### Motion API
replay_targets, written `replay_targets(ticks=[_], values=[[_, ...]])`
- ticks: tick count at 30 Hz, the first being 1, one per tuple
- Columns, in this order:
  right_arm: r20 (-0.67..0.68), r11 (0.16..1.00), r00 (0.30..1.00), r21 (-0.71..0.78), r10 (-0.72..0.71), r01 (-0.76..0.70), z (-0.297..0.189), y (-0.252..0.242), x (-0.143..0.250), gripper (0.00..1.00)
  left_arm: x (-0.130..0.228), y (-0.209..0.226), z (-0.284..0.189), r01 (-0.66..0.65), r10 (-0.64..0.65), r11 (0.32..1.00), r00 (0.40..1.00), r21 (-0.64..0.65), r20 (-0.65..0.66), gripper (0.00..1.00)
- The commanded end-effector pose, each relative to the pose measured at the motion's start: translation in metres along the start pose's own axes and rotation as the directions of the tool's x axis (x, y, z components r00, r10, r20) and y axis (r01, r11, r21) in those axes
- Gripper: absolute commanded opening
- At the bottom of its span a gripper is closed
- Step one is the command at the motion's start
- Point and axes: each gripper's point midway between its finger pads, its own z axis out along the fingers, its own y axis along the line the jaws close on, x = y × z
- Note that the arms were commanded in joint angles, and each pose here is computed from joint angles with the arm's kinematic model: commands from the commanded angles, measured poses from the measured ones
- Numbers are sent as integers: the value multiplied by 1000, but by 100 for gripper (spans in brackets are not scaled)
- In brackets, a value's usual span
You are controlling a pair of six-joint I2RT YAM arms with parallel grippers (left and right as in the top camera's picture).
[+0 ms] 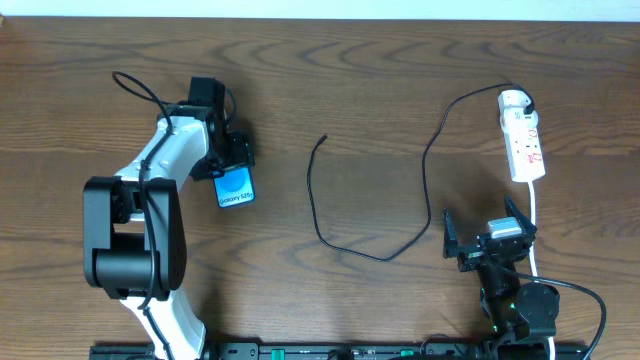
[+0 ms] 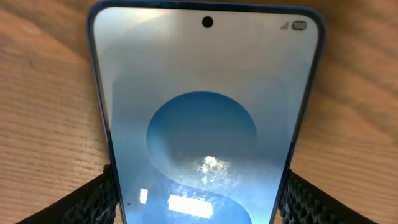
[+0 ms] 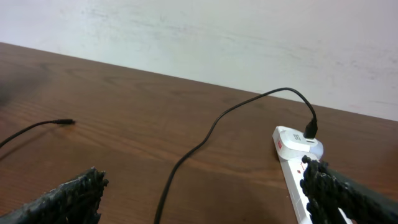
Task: Plug charger to phone and switch on socket
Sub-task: 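Close the left gripper on the phone's bottom edge and tilt it up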
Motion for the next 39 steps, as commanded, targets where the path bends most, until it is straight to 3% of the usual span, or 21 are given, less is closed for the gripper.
replay_targets(ticks=[1,5,7,10,25,39], values=[[-1,1000,1000,11,-10,10,0,-2,1,99,9,7,14,9,-10,1000,999,-28,-41,78],[-1,1000,1000,11,-10,10,0,-2,1,99,10,7,16,9,-11,1000,999,-29,-47,79],[-1,1000,1000,11,-10,10,0,-2,1,99,11,8,17,9,-10,1000,999,-30,-48,88],[-1,1000,1000,11,-10,10,0,-2,1,99,15,6,21,1,-3,999,998,-34,-63,92],[-1,1000,1000,11,-10,10,0,-2,1,99,35,10,27,-9,-1,997,990,-74,-140,92],[-1,1000,1000,11,-10,10,0,-2,1,99,38,-2,28,-20,11,997,991,-72,-134,91]])
